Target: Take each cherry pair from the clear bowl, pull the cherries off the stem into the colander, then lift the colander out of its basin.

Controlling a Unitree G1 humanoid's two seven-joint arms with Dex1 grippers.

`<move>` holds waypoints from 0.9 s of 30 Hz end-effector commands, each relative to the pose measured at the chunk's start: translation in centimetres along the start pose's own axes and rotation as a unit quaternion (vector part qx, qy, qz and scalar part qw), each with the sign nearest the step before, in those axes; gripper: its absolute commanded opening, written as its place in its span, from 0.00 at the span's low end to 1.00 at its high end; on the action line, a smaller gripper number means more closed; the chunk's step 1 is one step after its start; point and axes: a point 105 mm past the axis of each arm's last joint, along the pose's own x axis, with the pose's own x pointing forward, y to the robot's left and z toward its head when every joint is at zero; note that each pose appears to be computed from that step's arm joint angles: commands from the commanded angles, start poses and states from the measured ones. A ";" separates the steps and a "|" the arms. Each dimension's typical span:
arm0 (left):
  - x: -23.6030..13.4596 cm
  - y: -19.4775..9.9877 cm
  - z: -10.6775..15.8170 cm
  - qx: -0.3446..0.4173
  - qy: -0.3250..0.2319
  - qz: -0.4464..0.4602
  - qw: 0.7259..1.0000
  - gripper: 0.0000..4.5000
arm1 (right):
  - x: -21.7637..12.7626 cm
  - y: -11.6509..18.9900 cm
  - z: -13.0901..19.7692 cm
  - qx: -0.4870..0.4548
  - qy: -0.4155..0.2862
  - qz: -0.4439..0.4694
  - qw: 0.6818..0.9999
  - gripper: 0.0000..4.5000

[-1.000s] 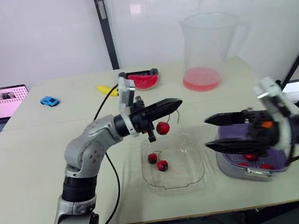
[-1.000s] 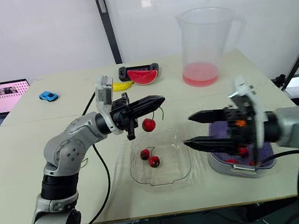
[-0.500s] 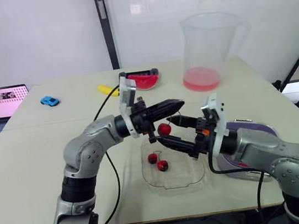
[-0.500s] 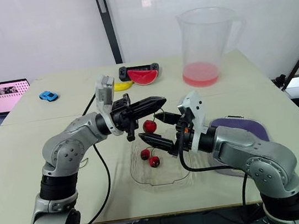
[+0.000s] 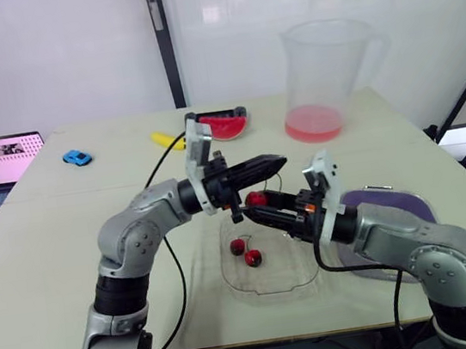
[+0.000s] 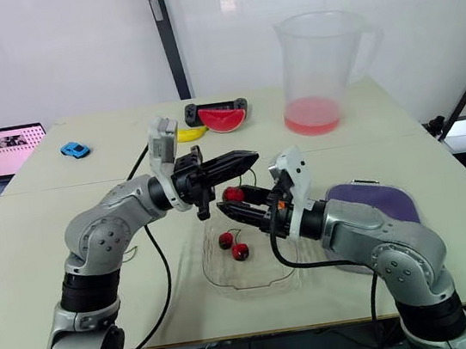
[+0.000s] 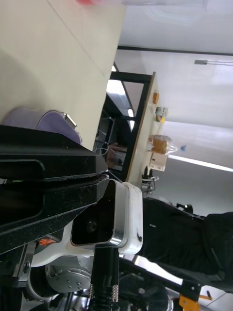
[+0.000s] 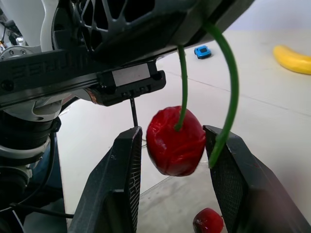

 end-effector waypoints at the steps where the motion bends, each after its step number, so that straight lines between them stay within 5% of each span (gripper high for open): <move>1: 0.2 -0.8 0.9 0.019 -0.009 -0.013 1.000 0.00 | -0.1 0.4 1.0 -0.006 -0.026 0.009 1.000 0.28; 3: 0.1 -0.8 0.9 0.019 -0.008 -0.012 1.000 0.00 | -0.1 0.5 1.0 -0.008 -0.025 0.009 1.000 0.12; 27: 0.6 -0.4 1.9 0.034 -0.040 0.001 0.999 0.00 | -1.2 0.5 -1.2 0.021 0.119 0.039 0.992 0.12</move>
